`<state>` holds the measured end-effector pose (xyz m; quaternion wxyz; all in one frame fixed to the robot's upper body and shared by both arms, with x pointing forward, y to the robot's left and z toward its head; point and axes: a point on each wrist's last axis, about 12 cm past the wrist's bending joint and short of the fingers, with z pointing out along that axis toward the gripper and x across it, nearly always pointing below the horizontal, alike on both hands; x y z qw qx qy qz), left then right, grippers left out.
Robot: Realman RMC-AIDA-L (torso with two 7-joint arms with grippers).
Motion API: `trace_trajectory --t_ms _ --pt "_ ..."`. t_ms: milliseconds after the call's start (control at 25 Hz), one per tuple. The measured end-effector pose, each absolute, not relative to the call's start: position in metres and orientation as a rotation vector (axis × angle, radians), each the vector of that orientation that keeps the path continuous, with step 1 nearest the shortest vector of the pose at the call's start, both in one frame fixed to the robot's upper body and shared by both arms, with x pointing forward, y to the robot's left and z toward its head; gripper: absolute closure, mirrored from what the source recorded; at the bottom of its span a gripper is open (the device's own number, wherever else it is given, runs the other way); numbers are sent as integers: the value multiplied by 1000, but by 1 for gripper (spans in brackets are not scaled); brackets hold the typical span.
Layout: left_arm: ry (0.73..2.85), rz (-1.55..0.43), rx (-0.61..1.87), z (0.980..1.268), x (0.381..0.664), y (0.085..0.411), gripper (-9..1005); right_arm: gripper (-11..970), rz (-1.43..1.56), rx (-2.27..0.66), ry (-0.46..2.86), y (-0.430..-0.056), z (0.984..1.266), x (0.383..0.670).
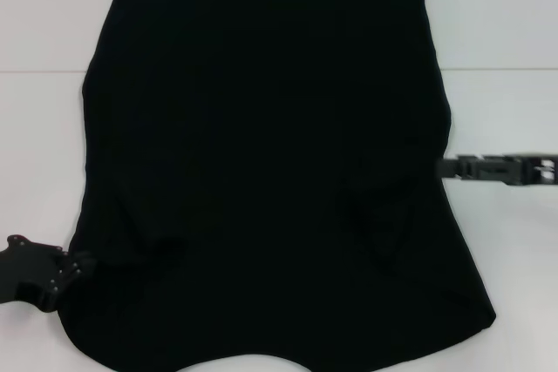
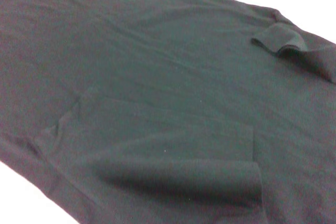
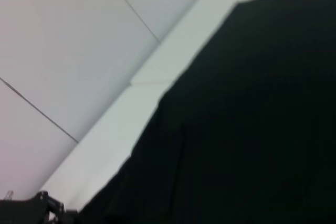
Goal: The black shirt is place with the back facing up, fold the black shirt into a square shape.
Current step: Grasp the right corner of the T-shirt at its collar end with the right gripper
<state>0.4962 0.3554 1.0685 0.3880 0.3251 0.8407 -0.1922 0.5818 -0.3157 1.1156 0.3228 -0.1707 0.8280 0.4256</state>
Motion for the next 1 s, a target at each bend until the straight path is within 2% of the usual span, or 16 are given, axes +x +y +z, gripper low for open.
trace_trajectory --t_ms 360,1000 --pt "2091 -500 715 1056 482 369 959 196 1133 -379 2319 -343 1106 559" --pt "2062 -496 618 1051 474 379 960 222 1058 -385 2524 -345 1095 556"
